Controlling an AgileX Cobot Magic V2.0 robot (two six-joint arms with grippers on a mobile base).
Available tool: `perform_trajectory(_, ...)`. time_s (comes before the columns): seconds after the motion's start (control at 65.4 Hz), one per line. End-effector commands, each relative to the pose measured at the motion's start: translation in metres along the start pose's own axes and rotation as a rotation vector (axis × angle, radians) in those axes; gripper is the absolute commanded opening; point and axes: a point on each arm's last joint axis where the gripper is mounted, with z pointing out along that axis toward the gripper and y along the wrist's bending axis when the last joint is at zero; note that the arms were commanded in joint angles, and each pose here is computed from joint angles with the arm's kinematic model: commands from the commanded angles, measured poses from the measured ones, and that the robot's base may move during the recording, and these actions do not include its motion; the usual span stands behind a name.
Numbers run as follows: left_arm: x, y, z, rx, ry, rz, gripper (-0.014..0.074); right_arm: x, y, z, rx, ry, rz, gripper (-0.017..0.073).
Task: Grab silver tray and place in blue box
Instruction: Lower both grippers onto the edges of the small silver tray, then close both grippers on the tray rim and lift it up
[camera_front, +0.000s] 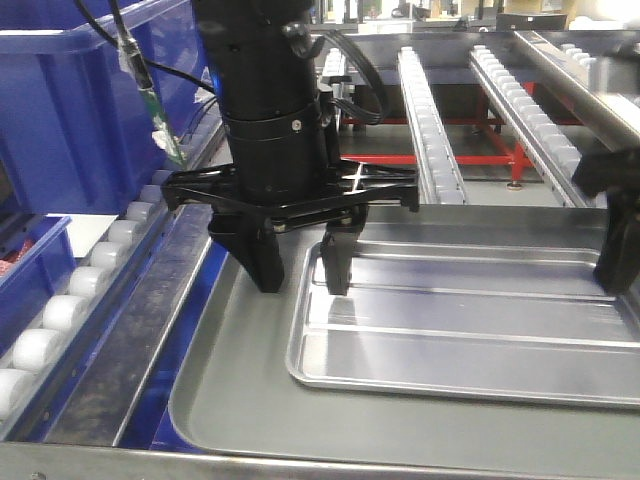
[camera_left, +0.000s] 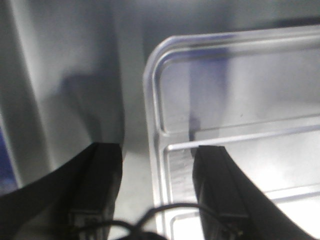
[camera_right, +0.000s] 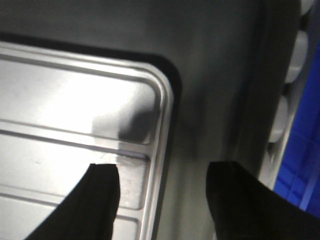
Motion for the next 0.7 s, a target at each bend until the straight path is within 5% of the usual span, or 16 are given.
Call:
perform_trajectory(0.0, -0.011, -0.006, -0.028, 0.057, -0.104, -0.003, 0.0253, -0.013, 0.003, -0.009, -0.011, -0.087, -0.001, 0.0489)
perform_trajectory(0.581, -0.010, -0.007, -0.009, 0.037, -0.076, 0.002, 0.0253, -0.018, 0.002, 0.006, -0.006, -0.091, 0.002, 0.0485)
perform_trajectory(0.688, -0.010, -0.007, -0.009, 0.040, -0.072, -0.002, 0.0251, -0.018, 0.002, 0.006, -0.006, -0.090, 0.002, 0.0420)
